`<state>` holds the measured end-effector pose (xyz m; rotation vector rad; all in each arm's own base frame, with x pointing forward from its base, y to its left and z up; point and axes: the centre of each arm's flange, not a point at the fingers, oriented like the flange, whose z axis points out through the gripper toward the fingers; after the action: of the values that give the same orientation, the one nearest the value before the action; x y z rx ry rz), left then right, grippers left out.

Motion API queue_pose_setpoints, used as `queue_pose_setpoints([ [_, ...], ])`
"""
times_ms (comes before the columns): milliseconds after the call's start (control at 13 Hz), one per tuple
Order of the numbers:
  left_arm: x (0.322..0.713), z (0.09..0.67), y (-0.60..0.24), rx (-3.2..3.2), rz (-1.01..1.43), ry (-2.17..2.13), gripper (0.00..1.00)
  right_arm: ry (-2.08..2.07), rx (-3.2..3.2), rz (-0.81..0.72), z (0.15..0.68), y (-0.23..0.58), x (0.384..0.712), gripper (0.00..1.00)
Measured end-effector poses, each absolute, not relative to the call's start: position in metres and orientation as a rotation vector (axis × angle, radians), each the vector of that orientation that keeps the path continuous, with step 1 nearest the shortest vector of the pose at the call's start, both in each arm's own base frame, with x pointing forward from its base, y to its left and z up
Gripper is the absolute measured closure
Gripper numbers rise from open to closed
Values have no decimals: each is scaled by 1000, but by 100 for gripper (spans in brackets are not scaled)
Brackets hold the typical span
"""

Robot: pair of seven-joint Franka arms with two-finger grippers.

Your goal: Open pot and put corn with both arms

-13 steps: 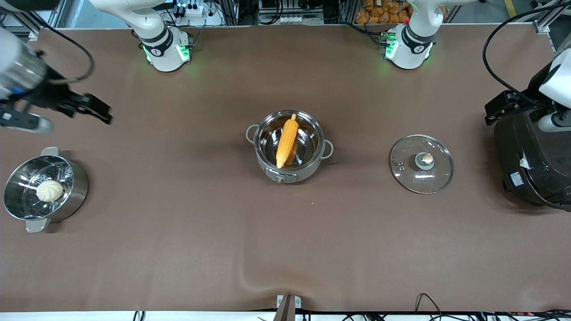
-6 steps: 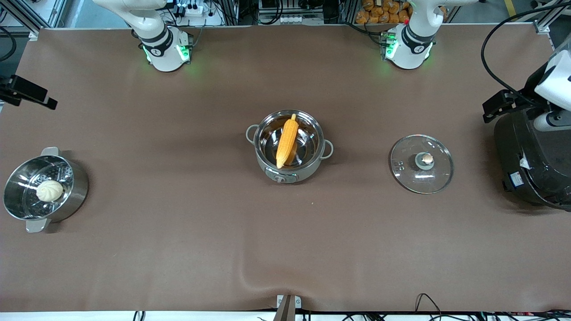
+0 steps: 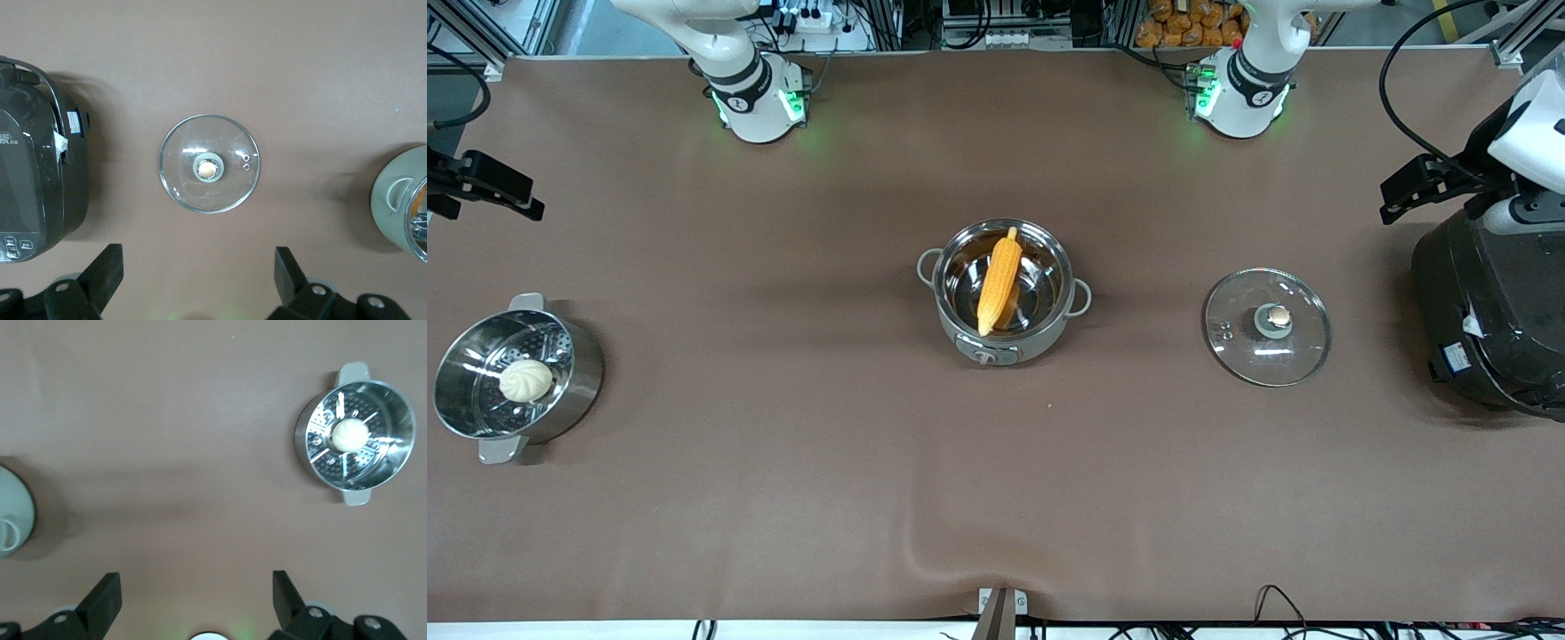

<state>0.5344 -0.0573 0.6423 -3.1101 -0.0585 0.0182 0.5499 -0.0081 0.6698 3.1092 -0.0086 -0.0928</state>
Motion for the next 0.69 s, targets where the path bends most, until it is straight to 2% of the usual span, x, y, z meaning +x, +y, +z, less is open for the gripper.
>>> queue_pose_setpoints([
  [231,534,639,-62,-3112,31,-48,0,196,3100,-56,672,-14,553,0],
  [692,536,641,-68,-3114,16,-27,0,122,3128,-60,671,-41,552,0],
])
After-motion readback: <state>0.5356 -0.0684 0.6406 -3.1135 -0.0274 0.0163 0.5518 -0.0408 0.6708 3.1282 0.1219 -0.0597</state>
